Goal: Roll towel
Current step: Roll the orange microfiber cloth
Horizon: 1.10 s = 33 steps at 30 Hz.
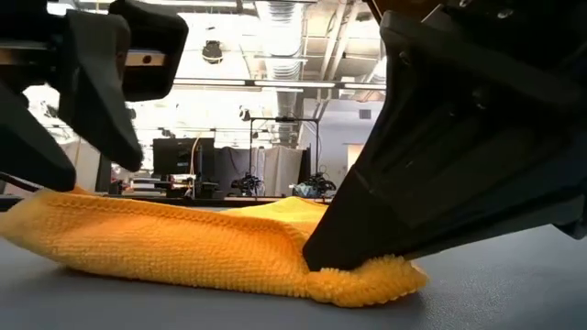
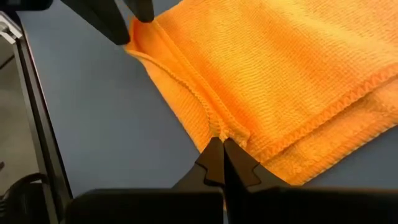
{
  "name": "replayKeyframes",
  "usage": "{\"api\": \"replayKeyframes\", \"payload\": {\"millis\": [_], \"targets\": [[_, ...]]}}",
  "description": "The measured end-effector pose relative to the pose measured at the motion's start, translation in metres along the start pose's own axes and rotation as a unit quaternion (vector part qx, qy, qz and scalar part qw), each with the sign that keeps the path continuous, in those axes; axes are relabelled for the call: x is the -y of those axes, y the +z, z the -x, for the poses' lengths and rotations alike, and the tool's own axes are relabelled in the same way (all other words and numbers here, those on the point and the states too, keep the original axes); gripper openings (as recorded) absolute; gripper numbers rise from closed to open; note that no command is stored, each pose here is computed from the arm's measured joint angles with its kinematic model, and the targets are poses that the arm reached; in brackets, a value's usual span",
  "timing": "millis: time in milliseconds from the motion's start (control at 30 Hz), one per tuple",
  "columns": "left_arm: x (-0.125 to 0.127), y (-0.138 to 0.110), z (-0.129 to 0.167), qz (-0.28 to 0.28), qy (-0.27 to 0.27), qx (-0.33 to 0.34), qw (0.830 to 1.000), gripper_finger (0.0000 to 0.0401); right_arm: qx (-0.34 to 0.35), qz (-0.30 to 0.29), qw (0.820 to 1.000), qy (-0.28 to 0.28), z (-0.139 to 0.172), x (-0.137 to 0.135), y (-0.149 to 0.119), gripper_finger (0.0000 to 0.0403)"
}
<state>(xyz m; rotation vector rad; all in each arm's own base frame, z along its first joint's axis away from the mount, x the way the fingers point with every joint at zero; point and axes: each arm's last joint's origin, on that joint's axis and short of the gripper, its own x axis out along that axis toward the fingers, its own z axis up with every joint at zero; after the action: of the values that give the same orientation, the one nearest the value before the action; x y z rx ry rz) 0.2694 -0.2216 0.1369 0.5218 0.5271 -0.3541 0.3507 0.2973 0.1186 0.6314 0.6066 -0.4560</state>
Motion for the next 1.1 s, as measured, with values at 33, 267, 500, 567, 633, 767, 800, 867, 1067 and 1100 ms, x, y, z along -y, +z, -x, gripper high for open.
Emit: {"api": "replayKeyframes", "payload": {"millis": [33,267,500,567,633,767,800,867,1067,1100], "targets": [[0.000,0.001,-0.001,0.000,0.001,0.002,1.000,0.0110,0.000,-0.002,1.000,-0.001,0.000,0.000,0.000,0.0011],[0.008,0.022,0.004,-0.028,0.011,0.031,0.999,0.0119,-0.003,-0.028,0.999,-0.019,0.000,0.004,-0.001,0.0011],[0.014,0.015,-0.009,-0.038,-0.003,0.019,0.999,0.0100,-0.003,-0.034,0.999,-0.020,-0.001,0.005,-0.002,0.0011],[0.015,0.009,-0.016,-0.028,-0.004,0.013,1.000,0.0094,-0.003,-0.036,0.999,-0.019,-0.001,0.005,-0.002,0.0011],[0.016,0.008,-0.019,-0.025,0.003,0.014,1.000,0.0087,-0.003,-0.036,0.999,-0.019,-0.001,0.005,-0.002,0.0011],[0.015,0.008,-0.018,-0.032,0.022,0.011,0.999,0.0074,-0.004,-0.036,0.999,-0.019,-0.001,0.005,-0.002,0.0011],[0.015,0.007,-0.019,-0.032,0.023,0.009,0.999,0.0072,-0.004,-0.037,0.999,-0.019,-0.001,0.005,-0.002,0.0011],[0.013,0.006,-0.019,-0.033,0.024,0.004,0.999,0.0068,-0.004,-0.037,0.999,-0.019,-0.001,0.005,-0.002,0.0011],[0.005,-0.005,-0.023,-0.014,0.022,-0.045,0.999,0.0066,-0.004,-0.041,0.999,-0.019,-0.001,0.005,-0.002,0.0012],[0.003,-0.006,-0.024,-0.011,0.023,-0.050,0.998,0.0066,-0.004,-0.041,0.999,-0.019,-0.001,0.005,-0.002,0.0012]]}}
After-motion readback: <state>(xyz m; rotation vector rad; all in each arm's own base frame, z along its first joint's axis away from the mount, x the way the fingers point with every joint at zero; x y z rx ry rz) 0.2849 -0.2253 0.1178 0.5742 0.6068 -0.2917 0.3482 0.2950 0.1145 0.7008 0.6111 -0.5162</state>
